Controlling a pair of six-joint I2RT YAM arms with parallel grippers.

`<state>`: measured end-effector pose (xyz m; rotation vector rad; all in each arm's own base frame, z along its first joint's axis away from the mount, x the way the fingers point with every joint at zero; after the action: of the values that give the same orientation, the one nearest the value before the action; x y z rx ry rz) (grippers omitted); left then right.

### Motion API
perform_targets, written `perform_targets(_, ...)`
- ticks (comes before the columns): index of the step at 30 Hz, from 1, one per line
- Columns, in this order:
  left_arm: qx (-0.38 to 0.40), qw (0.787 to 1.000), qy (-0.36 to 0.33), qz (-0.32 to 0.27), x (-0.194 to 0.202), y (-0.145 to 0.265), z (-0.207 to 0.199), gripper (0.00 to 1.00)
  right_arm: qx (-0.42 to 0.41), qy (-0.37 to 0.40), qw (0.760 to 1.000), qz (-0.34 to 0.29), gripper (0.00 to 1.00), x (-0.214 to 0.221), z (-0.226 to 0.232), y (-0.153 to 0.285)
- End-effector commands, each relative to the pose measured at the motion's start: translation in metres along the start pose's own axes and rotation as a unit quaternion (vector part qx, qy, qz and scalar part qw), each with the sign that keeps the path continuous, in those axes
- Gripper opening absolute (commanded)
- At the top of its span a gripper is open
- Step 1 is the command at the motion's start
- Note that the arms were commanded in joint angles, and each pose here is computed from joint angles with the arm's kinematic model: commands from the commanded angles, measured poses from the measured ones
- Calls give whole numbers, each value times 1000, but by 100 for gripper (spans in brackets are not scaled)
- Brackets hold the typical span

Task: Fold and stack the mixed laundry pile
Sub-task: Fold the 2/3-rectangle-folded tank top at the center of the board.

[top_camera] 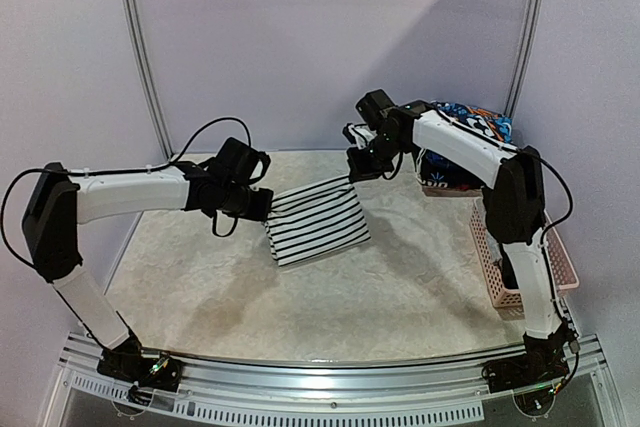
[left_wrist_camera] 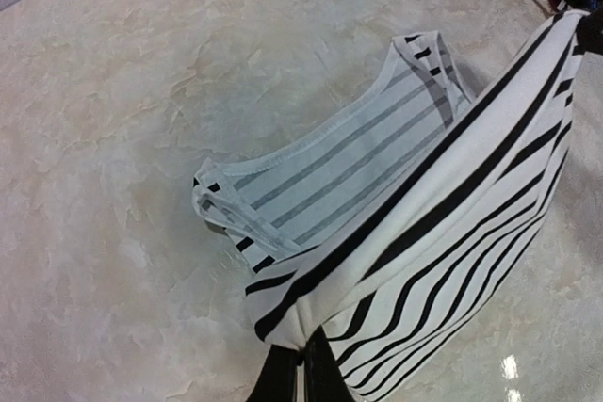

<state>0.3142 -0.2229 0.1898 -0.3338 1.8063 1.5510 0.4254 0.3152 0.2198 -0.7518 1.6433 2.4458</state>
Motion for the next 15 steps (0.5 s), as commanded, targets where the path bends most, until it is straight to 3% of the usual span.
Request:
perform_targets(1,-22,999,5,27,1,-18,17,0,-5,-8,1000,-27,0,-19,-21,-9)
perform_targets(15,-26,998,15,47,-1,-46,27,0,-24,-12,999,-26,0,-26,-39,-45)
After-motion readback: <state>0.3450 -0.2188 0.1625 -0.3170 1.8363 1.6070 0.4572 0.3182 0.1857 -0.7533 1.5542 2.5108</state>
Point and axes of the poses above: each gripper's point midway between its finger pads, its own y axis back along the fingers, its own z axis along the line the jaws close on, x = y × z, the point moved 9 cm from there along y, back along the fingers, and after that the axes turned 6 degrees about -y, right-handed, at the moved point
